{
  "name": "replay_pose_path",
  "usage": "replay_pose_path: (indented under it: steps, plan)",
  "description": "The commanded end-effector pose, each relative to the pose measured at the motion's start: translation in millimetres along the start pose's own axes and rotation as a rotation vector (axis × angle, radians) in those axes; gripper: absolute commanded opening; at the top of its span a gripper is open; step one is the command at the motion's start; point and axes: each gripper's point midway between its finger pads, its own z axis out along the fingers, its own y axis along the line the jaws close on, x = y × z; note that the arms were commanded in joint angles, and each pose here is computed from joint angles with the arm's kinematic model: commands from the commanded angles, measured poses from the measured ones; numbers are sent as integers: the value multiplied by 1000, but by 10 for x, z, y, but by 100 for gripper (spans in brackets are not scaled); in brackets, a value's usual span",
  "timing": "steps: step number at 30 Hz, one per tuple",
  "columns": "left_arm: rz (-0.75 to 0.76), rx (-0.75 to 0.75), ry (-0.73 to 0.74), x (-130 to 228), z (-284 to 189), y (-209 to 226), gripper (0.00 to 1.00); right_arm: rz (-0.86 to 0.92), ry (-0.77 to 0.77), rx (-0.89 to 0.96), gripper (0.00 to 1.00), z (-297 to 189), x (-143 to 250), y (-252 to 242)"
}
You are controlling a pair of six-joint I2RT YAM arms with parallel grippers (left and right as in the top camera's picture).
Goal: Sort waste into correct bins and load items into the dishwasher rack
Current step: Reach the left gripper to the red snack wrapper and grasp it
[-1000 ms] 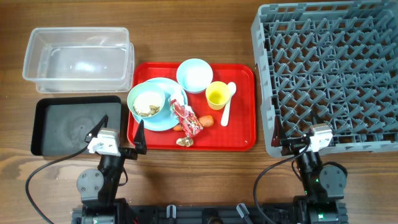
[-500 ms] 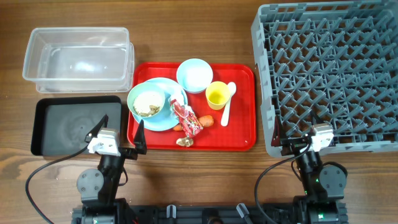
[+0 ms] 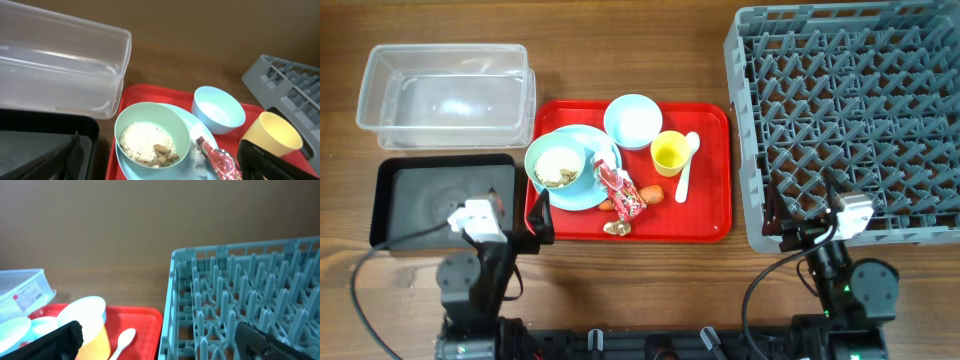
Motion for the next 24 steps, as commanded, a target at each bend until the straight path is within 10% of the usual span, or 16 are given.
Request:
replay_pose_path:
  steps: [1, 12, 24]
  plan:
    - [-30, -14, 34, -433, 25, -94, 100, 26, 50, -6, 100, 11, -207, 51]
    - [-105, -55, 518, -548, 359, -290, 100, 81, 405, 51, 100, 202, -184, 10]
    - [-32, 92, 813, 105, 569, -1042, 100, 8, 682, 101, 100, 252, 104, -119]
